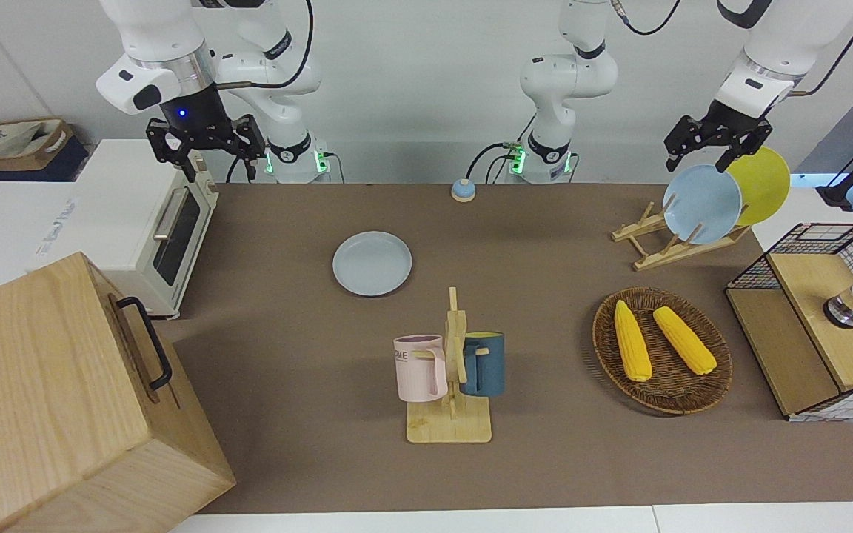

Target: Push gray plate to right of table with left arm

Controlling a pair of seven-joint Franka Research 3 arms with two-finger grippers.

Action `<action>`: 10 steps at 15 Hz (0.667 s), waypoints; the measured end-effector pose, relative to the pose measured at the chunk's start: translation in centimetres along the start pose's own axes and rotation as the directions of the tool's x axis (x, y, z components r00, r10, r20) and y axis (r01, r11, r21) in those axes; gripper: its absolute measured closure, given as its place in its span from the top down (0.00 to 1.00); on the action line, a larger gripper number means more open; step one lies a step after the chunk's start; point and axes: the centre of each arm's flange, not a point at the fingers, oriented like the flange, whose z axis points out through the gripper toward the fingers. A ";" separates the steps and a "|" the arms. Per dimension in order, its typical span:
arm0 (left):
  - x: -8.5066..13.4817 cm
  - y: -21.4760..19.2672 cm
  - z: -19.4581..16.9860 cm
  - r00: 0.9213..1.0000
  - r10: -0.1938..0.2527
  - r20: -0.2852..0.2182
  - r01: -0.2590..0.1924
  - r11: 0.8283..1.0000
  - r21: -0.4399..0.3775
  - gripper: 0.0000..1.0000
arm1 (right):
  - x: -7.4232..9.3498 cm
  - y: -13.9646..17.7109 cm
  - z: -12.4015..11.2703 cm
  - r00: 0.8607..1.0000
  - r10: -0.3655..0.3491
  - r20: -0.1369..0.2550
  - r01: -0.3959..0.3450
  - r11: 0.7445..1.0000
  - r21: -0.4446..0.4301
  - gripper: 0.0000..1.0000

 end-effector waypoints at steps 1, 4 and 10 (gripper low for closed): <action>0.0 0.0 0.0 1.000 0.000 0.000 0.000 1.000 0.000 1.00 | 0.0 0.0 0.0 1.000 0.000 0.000 0.000 1.000 0.000 0.99; 0.0 0.0 0.0 1.000 0.010 0.000 -0.010 1.000 0.000 1.00 | 0.0 0.0 0.0 1.000 0.000 0.000 0.000 1.000 0.000 0.99; -0.1 -0.2 0.0 0.993 0.117 0.006 -0.116 0.993 -0.002 1.00 | 0.0 0.0 0.0 1.000 0.000 0.000 0.000 1.000 0.000 0.99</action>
